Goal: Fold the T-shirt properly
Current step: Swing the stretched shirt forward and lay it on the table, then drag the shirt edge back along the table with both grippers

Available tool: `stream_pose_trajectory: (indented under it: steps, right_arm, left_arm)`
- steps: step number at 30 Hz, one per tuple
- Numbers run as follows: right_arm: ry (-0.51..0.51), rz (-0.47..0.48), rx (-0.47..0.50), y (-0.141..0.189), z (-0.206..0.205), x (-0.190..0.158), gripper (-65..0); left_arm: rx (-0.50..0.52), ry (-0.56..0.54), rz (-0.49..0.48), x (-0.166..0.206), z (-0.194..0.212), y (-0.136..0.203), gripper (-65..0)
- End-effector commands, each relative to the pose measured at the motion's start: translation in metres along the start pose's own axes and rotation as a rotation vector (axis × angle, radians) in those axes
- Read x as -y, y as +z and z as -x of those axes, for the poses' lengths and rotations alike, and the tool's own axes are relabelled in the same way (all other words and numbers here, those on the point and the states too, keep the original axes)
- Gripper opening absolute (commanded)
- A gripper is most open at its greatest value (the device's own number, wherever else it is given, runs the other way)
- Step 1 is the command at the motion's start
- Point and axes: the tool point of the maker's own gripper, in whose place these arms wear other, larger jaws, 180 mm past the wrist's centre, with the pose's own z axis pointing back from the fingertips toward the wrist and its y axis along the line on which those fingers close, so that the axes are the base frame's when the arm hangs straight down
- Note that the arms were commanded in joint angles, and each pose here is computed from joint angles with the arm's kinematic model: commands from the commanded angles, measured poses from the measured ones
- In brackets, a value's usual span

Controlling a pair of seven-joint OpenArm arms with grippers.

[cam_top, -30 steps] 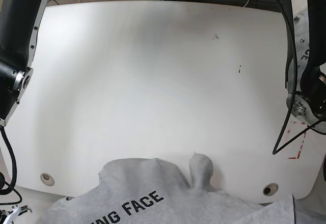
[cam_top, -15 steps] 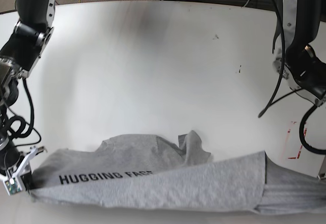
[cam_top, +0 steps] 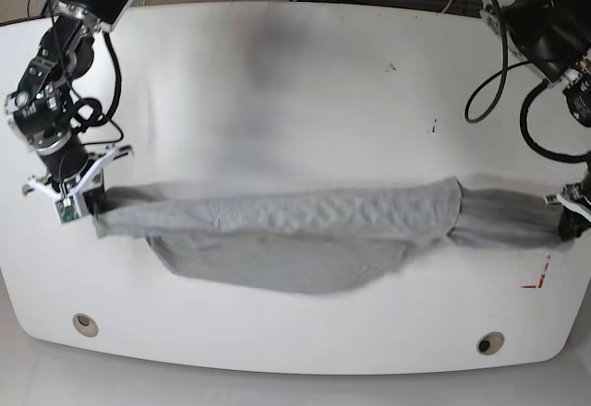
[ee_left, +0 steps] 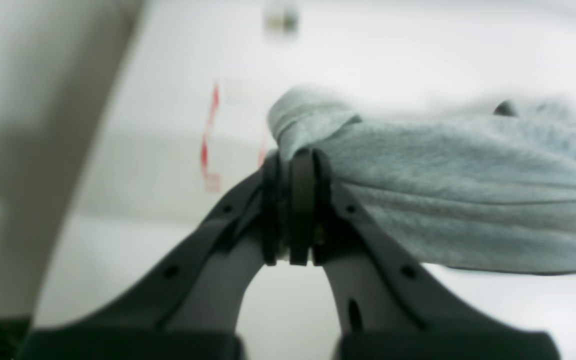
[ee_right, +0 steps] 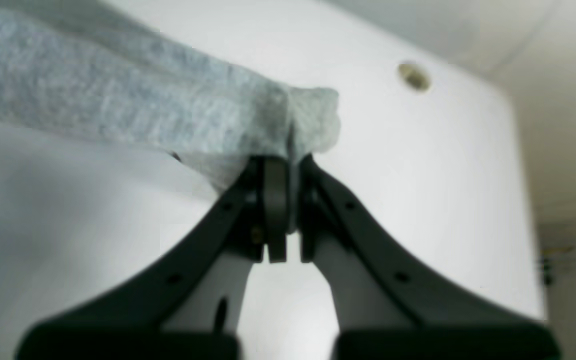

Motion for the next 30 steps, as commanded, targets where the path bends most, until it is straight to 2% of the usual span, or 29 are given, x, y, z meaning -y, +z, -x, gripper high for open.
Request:
stream_pose_trajectory:
  steps: [1,8,14,22,30]
  right_arm:
    - [-0.032,0.020,0.023,0.008,0.007,-0.001,-63.6]
    - [-0.090,-0.034,-0.081,0.021,0.062,-0.032,-63.6]
    - [-0.135,-0.076,-0.165,0.036,0.101,-0.057,-63.6]
    - [-0.179,-0.112,-0.257,0.054,0.137,-0.080,-63.6]
    - [-0.180,-0.126,-0.312,0.066,0.155,-0.087,-63.6]
  left_arm:
    - [0.034,-0.033,-0.017,-0.008,0.002,0.010,-65.0]
    - [-0.052,-0.075,-0.030,-0.018,0.052,0.021,-65.0]
    - [-0.152,-0.165,-0.005,-0.028,0.086,0.032,-65.0]
    - [-0.284,-0.179,-0.008,-0.054,0.123,0.041,-65.0]
    - [-0.352,-0.197,-0.028,-0.069,0.140,0.054,-65.0]
